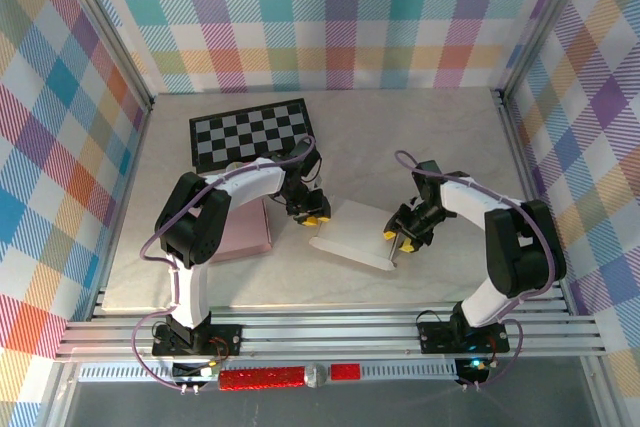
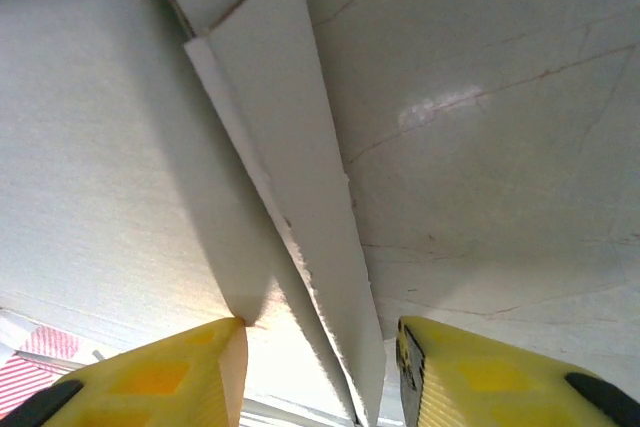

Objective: Fold the paper box

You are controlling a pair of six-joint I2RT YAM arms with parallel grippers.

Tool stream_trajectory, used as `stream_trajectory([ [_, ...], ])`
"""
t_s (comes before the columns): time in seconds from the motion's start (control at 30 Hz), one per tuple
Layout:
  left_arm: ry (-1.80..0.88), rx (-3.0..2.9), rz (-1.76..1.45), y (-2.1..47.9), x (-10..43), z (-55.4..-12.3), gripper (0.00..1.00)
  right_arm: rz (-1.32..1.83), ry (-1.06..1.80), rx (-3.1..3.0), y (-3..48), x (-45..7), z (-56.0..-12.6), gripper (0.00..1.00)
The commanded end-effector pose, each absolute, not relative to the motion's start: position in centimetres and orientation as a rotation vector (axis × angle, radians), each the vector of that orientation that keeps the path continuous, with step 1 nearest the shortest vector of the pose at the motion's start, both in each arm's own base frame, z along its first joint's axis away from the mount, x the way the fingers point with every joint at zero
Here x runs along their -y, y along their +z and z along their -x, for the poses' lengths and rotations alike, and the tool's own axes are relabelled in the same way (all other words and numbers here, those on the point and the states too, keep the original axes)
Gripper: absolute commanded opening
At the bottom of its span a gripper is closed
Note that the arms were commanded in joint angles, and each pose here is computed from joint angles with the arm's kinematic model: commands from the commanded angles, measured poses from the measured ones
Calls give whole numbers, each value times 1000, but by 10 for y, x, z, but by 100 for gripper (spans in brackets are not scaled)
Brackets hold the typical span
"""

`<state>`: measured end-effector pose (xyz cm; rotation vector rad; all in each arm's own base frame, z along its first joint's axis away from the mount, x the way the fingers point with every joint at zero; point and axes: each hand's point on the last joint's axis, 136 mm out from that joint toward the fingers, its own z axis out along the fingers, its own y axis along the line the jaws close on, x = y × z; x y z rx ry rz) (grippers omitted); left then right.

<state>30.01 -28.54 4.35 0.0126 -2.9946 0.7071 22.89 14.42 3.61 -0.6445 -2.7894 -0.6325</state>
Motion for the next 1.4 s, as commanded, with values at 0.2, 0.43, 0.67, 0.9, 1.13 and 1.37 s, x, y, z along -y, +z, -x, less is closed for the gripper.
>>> stream_trajectory([
  [0.2,750,3011,22,49,290,-293,31,594,-616,2811,21,-145,-226,37],
  [0.43,852,3028,-28,56,292,-298,31,574,-707,2834,25,-158,-251,28],
  [0.67,806,3058,-87,53,271,-308,30,460,-681,2865,22,-163,-277,24],
  [0.9,766,3113,-133,56,253,-312,28,314,-717,2905,28,-173,-307,21],
  [1.13,787,3121,-173,53,246,-315,26,236,-748,2911,33,-180,-315,19],
  [1.37,855,3121,-171,54,246,-321,19,201,-775,2929,40,-180,-316,21],
])
